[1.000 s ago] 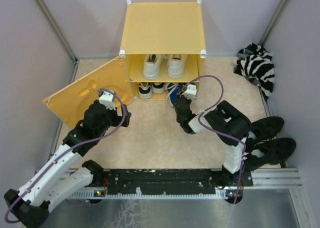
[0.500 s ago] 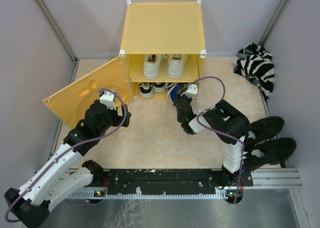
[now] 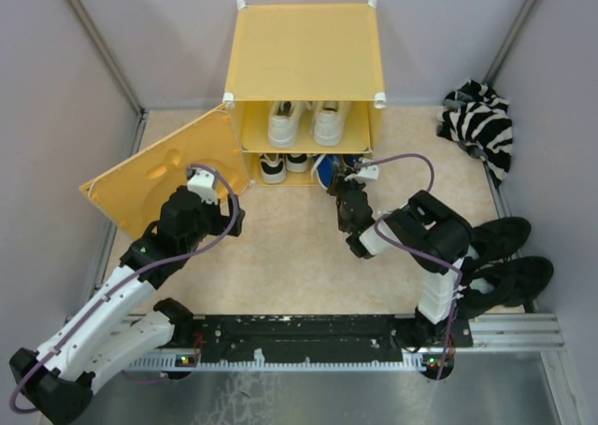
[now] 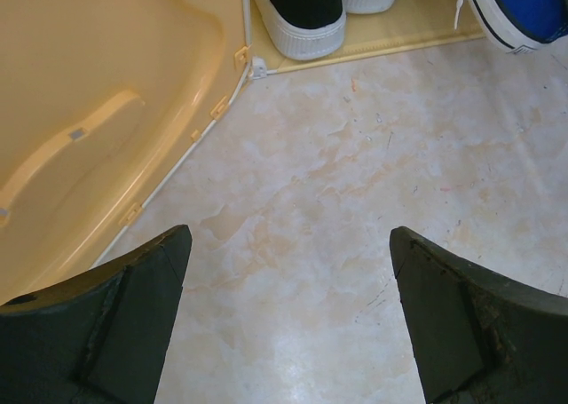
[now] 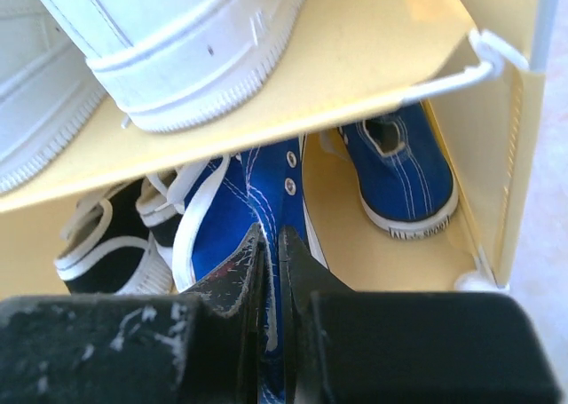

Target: Place and organize the shoes in the shoe cabinet

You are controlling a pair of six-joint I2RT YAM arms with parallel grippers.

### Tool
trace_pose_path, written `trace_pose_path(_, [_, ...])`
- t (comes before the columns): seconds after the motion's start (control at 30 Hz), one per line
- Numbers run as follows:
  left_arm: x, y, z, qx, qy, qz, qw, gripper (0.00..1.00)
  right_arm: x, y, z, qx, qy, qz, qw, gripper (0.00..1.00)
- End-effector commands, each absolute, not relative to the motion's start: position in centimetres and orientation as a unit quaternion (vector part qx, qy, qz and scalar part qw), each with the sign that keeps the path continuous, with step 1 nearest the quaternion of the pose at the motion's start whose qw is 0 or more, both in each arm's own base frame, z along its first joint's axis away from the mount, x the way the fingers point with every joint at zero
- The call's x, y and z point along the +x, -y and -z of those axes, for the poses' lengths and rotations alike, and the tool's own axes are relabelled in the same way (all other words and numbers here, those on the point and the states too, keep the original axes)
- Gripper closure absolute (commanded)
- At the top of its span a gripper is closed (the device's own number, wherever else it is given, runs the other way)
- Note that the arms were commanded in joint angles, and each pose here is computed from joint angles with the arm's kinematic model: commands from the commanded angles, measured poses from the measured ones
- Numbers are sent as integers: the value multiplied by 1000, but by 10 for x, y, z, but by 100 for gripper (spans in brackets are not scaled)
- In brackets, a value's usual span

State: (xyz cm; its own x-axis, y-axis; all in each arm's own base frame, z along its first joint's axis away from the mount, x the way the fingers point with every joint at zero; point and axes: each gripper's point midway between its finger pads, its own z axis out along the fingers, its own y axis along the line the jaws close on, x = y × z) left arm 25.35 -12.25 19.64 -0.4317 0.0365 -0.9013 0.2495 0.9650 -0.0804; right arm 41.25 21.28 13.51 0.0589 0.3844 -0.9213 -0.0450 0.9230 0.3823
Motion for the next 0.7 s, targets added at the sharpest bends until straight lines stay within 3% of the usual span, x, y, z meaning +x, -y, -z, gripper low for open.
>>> trace_pose_path(0.0, [255, 119, -194, 84, -840, 94, 527, 1, 429, -215, -221, 183, -557, -205, 784, 100])
trace_pose_path(0.5, [255, 118, -192, 84, -842, 92, 525, 1, 483, -214, -193, 211, -568, -161, 779, 100])
trace_pose_path(0.67, [255, 117, -193, 82, -841, 92, 526, 1, 493, -222, -173, 206, -594, -193, 753, 100])
